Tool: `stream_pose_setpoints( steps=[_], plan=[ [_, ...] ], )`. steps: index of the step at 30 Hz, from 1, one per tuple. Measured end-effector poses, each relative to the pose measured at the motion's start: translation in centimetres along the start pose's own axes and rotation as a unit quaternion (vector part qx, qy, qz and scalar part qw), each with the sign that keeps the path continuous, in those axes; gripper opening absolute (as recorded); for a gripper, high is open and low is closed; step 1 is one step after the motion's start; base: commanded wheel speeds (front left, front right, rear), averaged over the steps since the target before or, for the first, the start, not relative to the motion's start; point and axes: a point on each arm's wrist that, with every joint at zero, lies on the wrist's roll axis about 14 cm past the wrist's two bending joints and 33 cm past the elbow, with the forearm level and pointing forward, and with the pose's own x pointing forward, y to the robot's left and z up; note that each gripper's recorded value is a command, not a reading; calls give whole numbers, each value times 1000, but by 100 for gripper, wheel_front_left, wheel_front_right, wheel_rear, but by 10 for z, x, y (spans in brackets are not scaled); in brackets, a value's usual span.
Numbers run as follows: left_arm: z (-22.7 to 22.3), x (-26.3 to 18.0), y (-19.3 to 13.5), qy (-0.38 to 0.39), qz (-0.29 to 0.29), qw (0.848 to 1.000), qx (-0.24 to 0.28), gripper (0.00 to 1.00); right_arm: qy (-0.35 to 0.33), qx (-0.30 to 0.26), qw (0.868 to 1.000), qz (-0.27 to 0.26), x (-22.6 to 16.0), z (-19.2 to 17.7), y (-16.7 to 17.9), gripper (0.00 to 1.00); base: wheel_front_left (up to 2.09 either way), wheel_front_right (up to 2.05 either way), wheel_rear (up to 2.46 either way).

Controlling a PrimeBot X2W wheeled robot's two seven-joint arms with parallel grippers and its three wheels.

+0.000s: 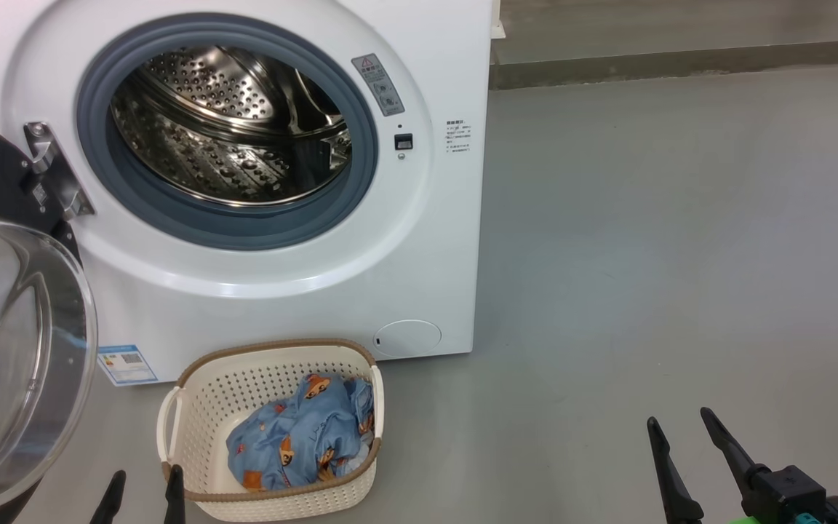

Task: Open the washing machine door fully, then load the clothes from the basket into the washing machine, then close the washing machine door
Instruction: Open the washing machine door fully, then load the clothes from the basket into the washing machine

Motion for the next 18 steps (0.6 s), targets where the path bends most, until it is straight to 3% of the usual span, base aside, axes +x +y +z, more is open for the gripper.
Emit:
stream_pose_setpoints(
  steps=[18],
  plan=[
    [-2, -2, 0, 4, -3, 1000, 3, 100, 6, 2, 1000, -1, -1, -4, 0, 100, 8, -8, 0]
  ],
)
